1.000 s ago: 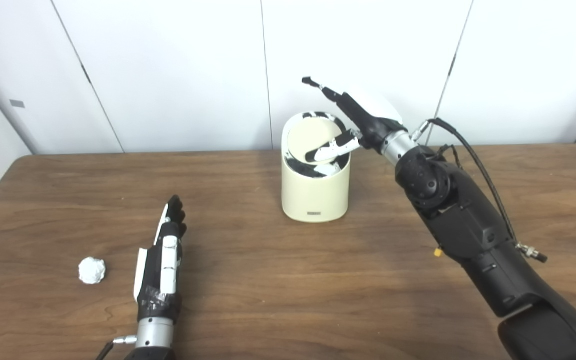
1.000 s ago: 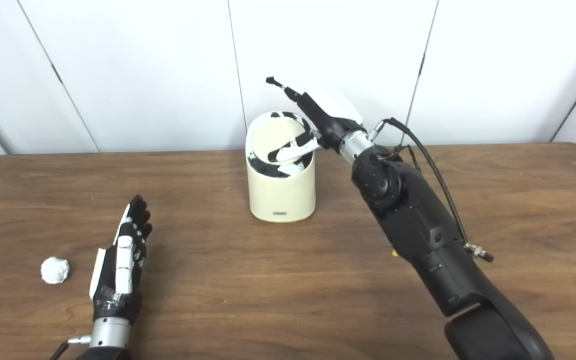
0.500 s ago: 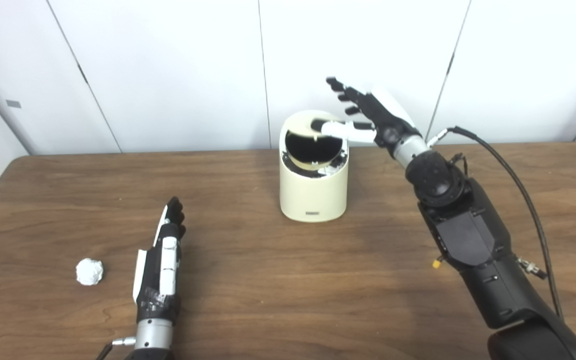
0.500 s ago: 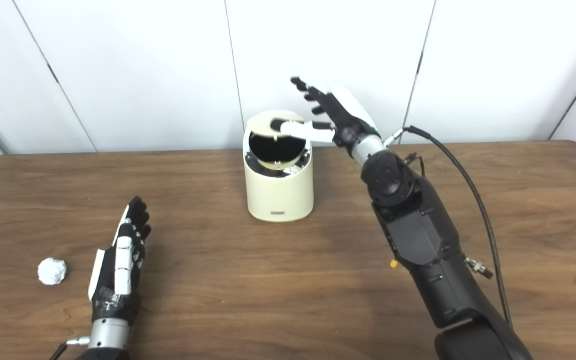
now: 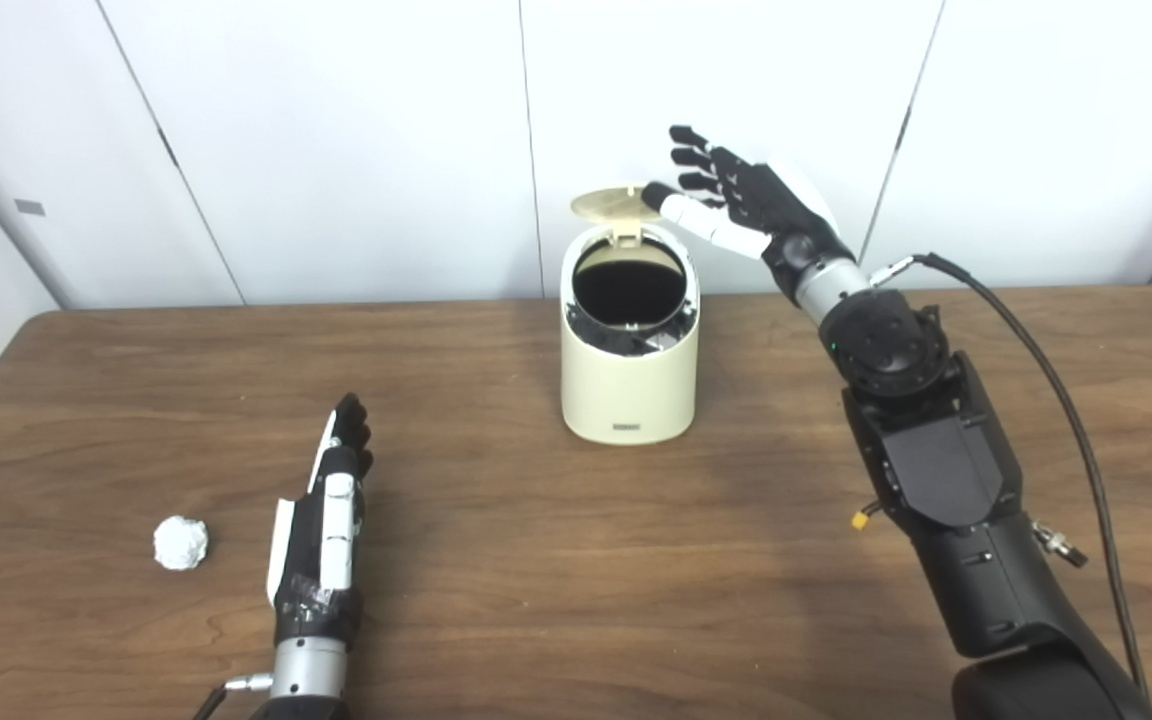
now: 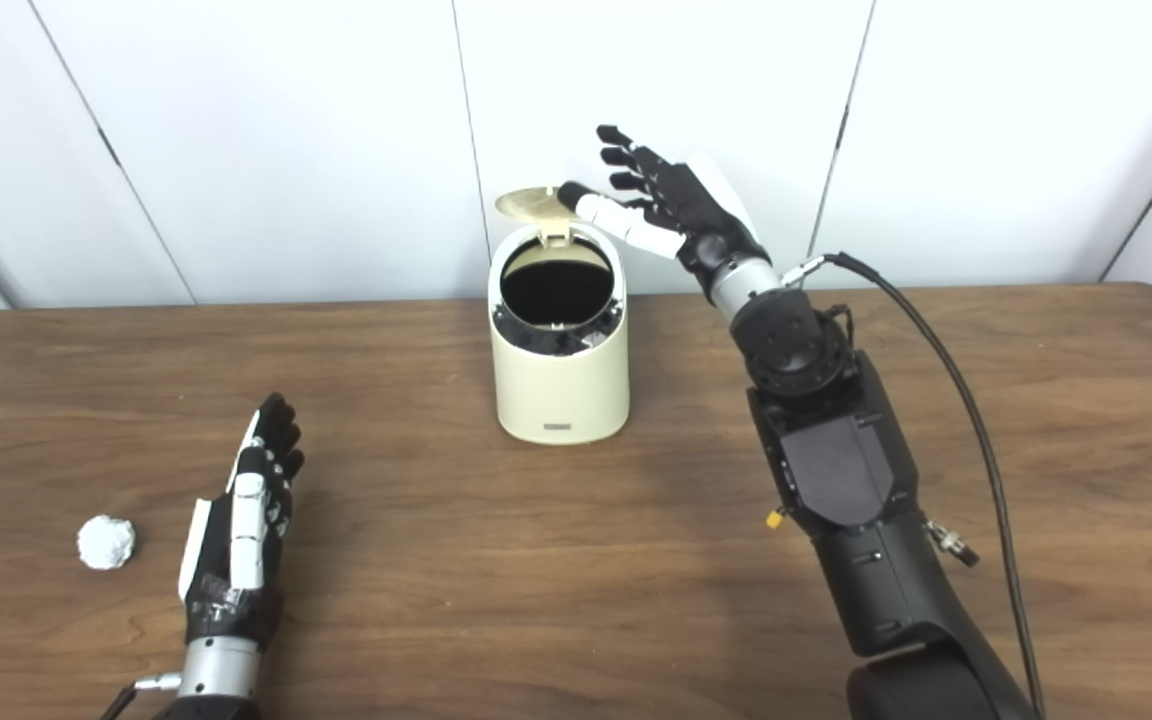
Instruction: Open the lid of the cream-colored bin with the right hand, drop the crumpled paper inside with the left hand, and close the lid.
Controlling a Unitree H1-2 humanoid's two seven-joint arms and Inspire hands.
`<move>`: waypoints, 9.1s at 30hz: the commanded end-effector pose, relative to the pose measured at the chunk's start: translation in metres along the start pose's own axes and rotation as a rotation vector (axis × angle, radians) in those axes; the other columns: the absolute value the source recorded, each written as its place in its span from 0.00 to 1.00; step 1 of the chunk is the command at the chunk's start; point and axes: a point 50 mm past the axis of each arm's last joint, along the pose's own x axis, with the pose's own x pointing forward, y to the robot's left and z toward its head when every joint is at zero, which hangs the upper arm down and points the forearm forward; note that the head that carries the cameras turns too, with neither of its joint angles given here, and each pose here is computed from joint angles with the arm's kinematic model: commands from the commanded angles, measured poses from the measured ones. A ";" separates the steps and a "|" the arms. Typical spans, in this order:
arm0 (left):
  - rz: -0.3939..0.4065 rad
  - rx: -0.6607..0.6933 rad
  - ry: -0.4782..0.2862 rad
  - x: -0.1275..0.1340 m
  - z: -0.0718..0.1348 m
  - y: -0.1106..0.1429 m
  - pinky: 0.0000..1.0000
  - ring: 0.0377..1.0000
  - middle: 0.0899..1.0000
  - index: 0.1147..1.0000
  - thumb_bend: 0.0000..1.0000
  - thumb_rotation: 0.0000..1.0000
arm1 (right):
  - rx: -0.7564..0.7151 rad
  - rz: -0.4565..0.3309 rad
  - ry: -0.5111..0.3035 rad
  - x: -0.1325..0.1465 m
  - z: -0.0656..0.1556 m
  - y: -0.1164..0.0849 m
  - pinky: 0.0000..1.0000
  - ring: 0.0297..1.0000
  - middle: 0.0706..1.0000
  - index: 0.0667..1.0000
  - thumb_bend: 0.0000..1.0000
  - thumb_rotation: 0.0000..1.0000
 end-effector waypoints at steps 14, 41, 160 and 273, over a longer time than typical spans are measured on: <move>0.009 -0.006 0.023 -0.008 -0.007 0.002 1.00 1.00 0.99 1.00 0.54 0.98 | 0.160 -0.055 -0.012 -0.037 0.000 -0.031 0.99 0.95 0.95 0.94 0.45 0.67; 0.012 -0.046 0.010 -0.006 0.000 0.012 1.00 1.00 1.00 1.00 0.53 0.96 | 0.366 -0.236 0.053 -0.130 -0.083 -0.023 1.00 1.00 1.00 0.98 0.60 1.00; -0.082 0.284 0.037 0.010 0.047 -0.003 0.93 0.94 0.94 0.98 0.69 0.33 | 0.403 -0.278 0.127 -0.199 -0.100 -0.006 1.00 1.00 1.00 0.96 0.47 1.00; -0.167 1.370 0.429 0.061 0.126 0.164 0.59 0.64 0.68 0.68 0.81 0.00 | 0.464 -0.273 0.154 -0.197 -0.103 -0.010 0.93 0.95 0.93 0.89 0.51 1.00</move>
